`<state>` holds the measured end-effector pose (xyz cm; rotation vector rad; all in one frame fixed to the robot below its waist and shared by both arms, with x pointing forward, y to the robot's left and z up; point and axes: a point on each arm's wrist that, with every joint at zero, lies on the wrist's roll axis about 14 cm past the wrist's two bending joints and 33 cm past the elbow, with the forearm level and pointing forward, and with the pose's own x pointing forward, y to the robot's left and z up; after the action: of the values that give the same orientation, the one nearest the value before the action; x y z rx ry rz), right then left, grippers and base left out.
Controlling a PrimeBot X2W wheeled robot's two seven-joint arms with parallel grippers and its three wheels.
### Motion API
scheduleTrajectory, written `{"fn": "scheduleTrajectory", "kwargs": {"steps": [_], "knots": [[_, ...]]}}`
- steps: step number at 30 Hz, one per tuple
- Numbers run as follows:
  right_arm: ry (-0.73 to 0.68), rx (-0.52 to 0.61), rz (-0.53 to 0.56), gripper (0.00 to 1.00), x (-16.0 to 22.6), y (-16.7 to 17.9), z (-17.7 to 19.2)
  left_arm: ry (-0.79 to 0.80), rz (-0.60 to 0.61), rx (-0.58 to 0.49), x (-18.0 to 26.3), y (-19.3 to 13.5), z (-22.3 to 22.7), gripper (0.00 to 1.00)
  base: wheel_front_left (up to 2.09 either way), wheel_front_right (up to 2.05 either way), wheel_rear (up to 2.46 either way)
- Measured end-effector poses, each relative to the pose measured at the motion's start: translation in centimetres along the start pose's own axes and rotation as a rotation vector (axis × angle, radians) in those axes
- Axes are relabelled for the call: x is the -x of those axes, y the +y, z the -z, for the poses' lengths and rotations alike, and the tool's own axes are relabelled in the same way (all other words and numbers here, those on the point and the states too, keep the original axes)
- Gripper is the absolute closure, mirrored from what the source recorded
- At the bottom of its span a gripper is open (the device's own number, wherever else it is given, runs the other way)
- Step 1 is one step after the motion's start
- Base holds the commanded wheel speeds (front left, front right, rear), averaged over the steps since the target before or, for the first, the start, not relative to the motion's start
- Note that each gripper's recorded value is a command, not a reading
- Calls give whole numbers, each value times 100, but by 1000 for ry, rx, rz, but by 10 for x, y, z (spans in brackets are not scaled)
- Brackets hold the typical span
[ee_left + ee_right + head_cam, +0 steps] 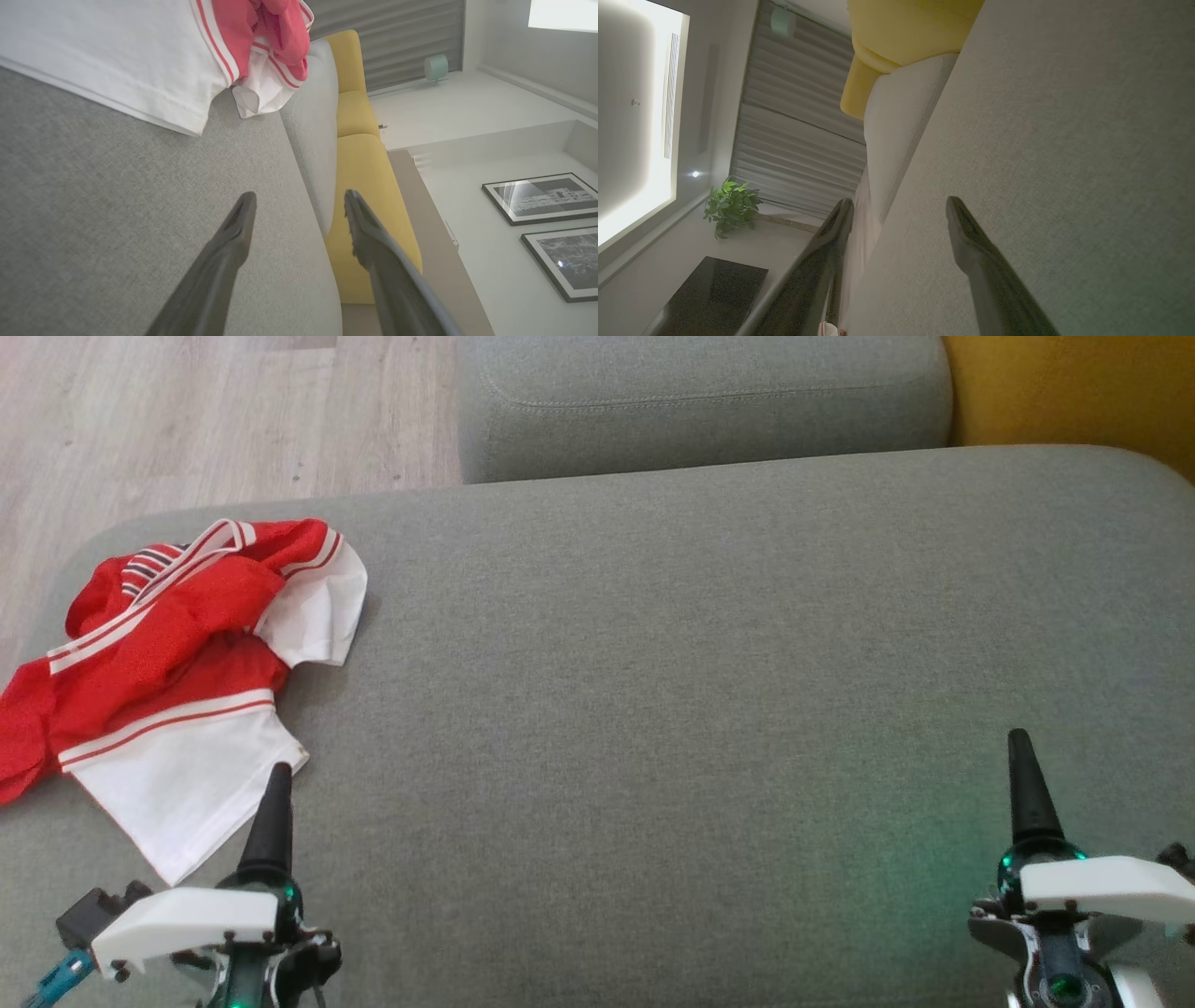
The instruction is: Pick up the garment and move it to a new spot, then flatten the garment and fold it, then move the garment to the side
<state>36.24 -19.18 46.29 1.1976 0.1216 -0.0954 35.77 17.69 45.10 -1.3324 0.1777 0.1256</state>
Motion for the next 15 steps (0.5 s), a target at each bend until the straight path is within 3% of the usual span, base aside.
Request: {"fn": "scheduleTrajectory", "kwargs": {"steps": [15], "knots": [[31, 288, -38, 0, -1, 10, 13, -9, -51, -275, 6, 11, -1, 0, 0, 0, 0]]}}
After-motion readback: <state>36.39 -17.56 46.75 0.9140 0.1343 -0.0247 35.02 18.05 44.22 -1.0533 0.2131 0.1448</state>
